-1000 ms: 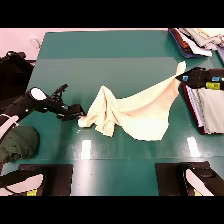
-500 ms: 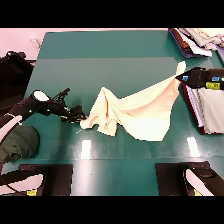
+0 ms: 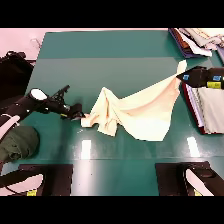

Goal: Fold the shirts.

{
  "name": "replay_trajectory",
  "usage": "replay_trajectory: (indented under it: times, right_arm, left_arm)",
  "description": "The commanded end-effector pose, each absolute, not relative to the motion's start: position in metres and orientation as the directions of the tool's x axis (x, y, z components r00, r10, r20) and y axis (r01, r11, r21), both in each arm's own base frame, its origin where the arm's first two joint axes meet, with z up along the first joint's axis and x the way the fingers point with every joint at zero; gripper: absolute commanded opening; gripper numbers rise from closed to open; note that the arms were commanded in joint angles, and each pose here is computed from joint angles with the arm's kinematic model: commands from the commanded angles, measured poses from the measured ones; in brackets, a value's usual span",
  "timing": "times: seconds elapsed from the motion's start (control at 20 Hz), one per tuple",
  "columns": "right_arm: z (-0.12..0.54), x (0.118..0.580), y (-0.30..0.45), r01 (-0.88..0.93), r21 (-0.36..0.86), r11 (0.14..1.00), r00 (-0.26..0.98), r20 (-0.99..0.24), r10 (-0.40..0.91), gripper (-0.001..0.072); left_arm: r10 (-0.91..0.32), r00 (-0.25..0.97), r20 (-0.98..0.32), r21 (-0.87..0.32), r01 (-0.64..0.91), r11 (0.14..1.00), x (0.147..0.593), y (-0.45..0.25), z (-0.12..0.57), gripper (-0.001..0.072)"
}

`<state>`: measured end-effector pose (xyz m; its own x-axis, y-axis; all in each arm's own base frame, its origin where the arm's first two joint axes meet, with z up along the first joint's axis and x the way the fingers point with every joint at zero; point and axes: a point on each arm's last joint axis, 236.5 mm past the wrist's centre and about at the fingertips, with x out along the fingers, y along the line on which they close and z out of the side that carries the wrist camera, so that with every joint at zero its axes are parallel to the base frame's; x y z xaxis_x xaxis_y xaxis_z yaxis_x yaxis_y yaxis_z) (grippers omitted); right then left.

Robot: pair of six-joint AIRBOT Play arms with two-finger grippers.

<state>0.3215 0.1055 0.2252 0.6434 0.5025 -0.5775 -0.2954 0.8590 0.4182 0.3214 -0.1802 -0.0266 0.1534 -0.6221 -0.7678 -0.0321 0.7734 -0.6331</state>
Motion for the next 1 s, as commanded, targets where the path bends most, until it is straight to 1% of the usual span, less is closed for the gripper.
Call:
replay_trajectory:
  times: [0.0, 0.1, 0.2, 0.3, 0.35, 0.45, 0.6, 0.7, 0.8, 0.85, 0.95]
  right_arm:
    - [0.271, 0.326, 0.104, -0.373, 0.322, 0.87, 0.715, -0.498, 0.491, 0.0019]
    - [0.322, 0.32, 0.104, -0.419, 0.248, 0.874, 0.771, -0.411, 0.486, 0.0019]
    - [0.372, 0.308, 0.101, -0.434, 0.163, 0.886, 0.823, -0.326, 0.464, 0.0019]
    - [0.41, 0.29, 0.097, -0.435, 0.084, 0.897, 0.857, -0.269, 0.44, 0.0019]
    - [0.425, 0.282, 0.094, -0.424, 0.045, 0.904, 0.873, -0.247, 0.421, 0.0018]
    - [0.451, 0.266, 0.083, -0.383, -0.031, 0.923, 0.907, -0.203, 0.369, 0.0019]
    - [0.479, 0.243, 0.061, -0.281, -0.102, 0.954, 0.952, -0.151, 0.265, 0.0019]
    - [0.49, 0.234, 0.044, -0.202, -0.109, 0.973, 0.974, -0.129, 0.187, 0.0019]
    - [0.498, 0.228, 0.033, -0.151, -0.113, 0.982, 0.984, -0.114, 0.138, 0.0019]
    - [0.497, 0.23, 0.031, -0.142, -0.1, 0.985, 0.985, -0.117, 0.13, 0.0018]
    - [0.484, 0.247, 0.03, -0.15, -0.08, 0.985, 0.976, -0.173, 0.134, 0.0019]
  left_arm:
    - [-0.561, 0.419, -0.714, -0.566, 0.126, 0.815, 0.373, -0.164, 0.064, 0.0024]
    - [-0.497, 0.611, -0.617, -0.435, 0.262, 0.862, 0.391, -0.146, 0.168, 0.0024]
    - [-0.445, 0.776, -0.446, -0.298, 0.34, 0.892, 0.383, -0.128, 0.282, 0.0024]
    - [-0.41, 0.88, -0.239, -0.186, 0.373, 0.909, 0.347, -0.113, 0.388, 0.0025]
    - [-0.394, 0.909, -0.138, -0.137, 0.376, 0.916, 0.323, -0.105, 0.433, 0.0024]
    - [-0.361, 0.932, 0.03, -0.063, 0.362, 0.93, 0.273, -0.091, 0.5, 0.0025]
    - [-0.32, 0.929, 0.187, 0.0, 0.325, 0.946, 0.214, -0.075, 0.553, 0.0024]
    - [-0.302, 0.925, 0.23, 0.017, 0.307, 0.952, 0.197, -0.069, 0.566, 0.0024]
    - [-0.303, 0.925, 0.23, 0.018, 0.307, 0.951, 0.196, -0.069, 0.566, 0.0024]
    - [-0.306, 0.93, 0.204, 0.015, 0.309, 0.951, 0.203, -0.07, 0.561, 0.0025]
    - [-0.313, 0.943, 0.111, -0.013, 0.316, 0.949, 0.232, -0.075, 0.538, 0.0024]
